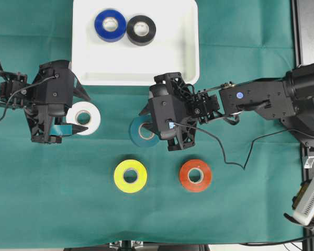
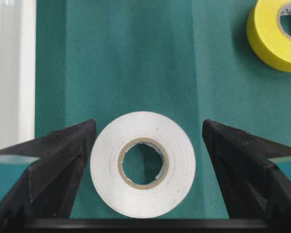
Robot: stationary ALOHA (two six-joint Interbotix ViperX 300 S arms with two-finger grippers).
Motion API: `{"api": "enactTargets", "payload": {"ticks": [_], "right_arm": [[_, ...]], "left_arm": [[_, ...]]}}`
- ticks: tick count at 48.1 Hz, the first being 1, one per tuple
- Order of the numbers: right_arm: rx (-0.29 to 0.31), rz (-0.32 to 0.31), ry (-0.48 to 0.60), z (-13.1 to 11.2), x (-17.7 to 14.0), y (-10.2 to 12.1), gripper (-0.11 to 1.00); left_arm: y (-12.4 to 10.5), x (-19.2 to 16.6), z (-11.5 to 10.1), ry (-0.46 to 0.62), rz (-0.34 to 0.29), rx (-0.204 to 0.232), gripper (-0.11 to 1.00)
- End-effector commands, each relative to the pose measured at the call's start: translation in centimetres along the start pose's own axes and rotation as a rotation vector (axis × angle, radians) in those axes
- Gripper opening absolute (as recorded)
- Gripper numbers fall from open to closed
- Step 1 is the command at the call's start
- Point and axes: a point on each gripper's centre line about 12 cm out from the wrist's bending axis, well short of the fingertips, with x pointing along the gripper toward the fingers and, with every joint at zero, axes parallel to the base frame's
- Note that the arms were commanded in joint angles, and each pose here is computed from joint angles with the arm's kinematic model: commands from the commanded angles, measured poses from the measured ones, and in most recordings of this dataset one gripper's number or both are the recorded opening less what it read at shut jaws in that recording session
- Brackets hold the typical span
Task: Put the tape alternately from left to right into the white case.
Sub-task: 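Lower the right gripper onto the dark teal roll and grasp it, then carry the teal roll into the tray and release it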
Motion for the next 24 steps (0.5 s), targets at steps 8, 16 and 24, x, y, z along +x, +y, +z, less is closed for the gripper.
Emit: {"api": "enactTargets", "payload": {"ticks": [8, 16, 24], "right_arm": [[-0.032, -0.039, -0.076, 2.4, -1.3, -1.8, 0.22], [-0.008, -0.096, -0.088, 2.9, -1.5, -4.7, 0.22], [0.041, -0.158, -0.098, 3.0, -1.9, -7.8, 0.22]], "left_arm": [[-0.1, -0.3, 0.9, -0.029, -0.003, 0.003, 0.62], [-0.1, -0.3, 0.8, -0.028, -0.002, 0.002, 0.61], [-0.1, -0.3, 0.8, -0.027, -0.003, 0.001, 0.61]]}}
